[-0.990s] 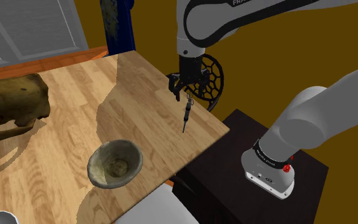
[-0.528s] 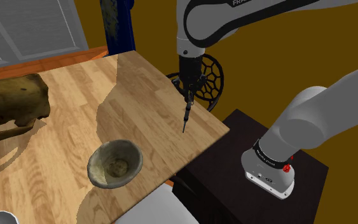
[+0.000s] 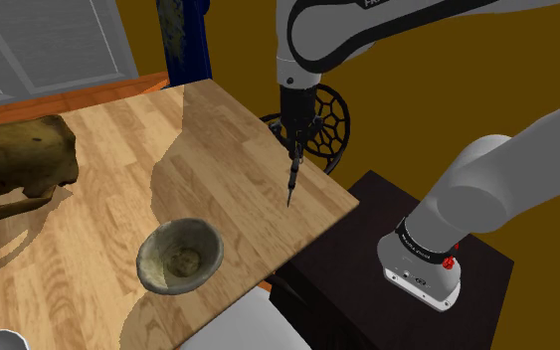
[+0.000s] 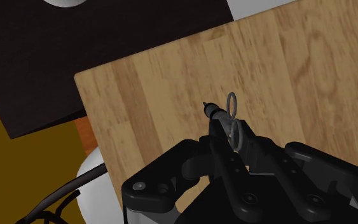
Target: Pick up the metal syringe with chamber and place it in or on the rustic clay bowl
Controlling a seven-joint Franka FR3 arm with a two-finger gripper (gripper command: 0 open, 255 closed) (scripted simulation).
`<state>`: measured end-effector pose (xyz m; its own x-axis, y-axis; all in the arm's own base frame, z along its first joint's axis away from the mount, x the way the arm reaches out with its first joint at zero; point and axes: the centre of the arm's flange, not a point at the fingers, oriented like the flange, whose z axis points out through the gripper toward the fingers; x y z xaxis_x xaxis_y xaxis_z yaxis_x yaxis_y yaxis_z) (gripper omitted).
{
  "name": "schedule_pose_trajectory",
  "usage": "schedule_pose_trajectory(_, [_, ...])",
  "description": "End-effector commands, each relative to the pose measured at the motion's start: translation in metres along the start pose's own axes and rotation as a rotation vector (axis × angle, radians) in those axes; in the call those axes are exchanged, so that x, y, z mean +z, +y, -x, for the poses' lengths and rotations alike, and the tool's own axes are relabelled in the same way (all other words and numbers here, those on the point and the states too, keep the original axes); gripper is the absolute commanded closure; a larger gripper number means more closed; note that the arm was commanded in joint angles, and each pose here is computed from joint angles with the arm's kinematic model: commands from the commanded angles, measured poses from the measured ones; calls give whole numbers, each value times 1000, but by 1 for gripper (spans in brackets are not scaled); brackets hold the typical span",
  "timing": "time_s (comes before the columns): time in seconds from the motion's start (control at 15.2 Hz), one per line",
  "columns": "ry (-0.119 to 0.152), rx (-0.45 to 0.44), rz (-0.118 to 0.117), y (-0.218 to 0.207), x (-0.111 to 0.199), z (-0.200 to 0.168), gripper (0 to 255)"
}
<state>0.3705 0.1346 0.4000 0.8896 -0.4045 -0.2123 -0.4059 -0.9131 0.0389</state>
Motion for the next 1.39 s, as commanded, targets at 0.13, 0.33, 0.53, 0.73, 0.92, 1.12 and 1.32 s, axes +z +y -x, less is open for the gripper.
schedule_pose_trajectory(0.13, [0,0,0,1,-18,4,255])
schedule_pose_trajectory(0.33, [0,0,0,2,-34,7,255])
schedule_pose_trajectory(0.53, [0,0,0,2,-49,11,255])
schedule_pose_trajectory(0.73, [0,0,0,3,-65,14,255])
schedule_pose_trajectory(0.92, [0,0,0,4,-80,17,255])
schedule_pose_trajectory(1.12, [0,0,0,4,-96,21,255])
schedule_pose_trajectory(1.32, [0,0,0,5,-111,24,255])
